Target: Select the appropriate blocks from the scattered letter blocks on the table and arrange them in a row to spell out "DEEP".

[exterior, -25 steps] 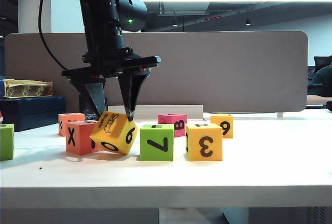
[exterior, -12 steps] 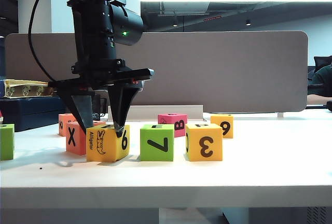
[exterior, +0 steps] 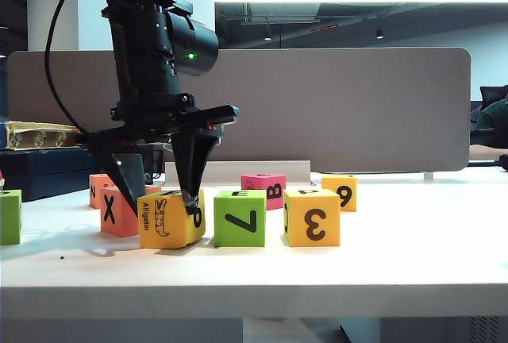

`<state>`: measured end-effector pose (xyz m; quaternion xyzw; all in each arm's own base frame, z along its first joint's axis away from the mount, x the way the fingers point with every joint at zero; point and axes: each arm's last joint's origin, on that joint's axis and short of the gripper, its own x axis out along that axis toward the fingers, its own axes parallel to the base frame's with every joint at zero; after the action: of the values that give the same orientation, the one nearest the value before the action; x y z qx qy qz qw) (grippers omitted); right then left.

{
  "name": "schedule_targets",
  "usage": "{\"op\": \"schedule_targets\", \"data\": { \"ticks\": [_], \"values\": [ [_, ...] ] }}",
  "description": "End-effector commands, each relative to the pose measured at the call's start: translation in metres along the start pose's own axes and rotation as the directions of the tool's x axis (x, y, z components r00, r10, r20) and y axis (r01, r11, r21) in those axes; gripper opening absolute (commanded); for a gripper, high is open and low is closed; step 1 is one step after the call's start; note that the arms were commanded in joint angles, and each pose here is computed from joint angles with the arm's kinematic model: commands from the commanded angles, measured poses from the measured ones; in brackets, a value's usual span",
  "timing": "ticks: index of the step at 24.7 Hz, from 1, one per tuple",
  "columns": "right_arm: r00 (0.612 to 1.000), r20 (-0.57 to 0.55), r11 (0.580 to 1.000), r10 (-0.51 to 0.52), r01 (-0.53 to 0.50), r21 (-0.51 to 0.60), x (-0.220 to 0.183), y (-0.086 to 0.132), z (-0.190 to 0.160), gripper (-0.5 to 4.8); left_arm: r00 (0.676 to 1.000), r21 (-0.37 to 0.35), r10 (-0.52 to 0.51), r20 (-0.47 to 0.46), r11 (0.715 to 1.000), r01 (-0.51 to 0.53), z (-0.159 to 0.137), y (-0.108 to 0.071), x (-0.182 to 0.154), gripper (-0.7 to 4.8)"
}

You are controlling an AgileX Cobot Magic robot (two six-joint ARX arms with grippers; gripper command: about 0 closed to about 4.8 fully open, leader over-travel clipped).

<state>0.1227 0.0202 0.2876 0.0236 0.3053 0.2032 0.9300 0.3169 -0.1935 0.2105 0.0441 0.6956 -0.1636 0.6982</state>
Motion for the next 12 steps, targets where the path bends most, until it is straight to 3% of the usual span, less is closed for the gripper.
{"op": "schedule_targets", "data": {
  "ticks": [1, 8, 12],
  "values": [
    [1.000, 0.014, 1.000, 0.001, -0.001, -0.008, -0.0012, 0.0004, 0.0021, -0.01, 1.000, -0.004, -0.005, 0.007, 1.000, 0.005, -0.0021, -0.0005, -0.0048, 2.78],
    [1.000, 0.014, 1.000, 0.001, -0.001, -0.008, -0.0012, 0.0004, 0.0021, -0.01, 0.999, -0.021, -0.007, 0.048, 1.000, 0.008, 0.0011, -0.0011, -0.0063, 2.77],
    [1.000, 0.013, 1.000, 0.002, -0.002, -0.007, -0.0012, 0.0005, 0.0020, -0.01, 0.997, -0.065, 0.036, 0.061, 0.997, -0.032, 0.0016, 0.0001, -0.0063, 2.77]
  ]
}}
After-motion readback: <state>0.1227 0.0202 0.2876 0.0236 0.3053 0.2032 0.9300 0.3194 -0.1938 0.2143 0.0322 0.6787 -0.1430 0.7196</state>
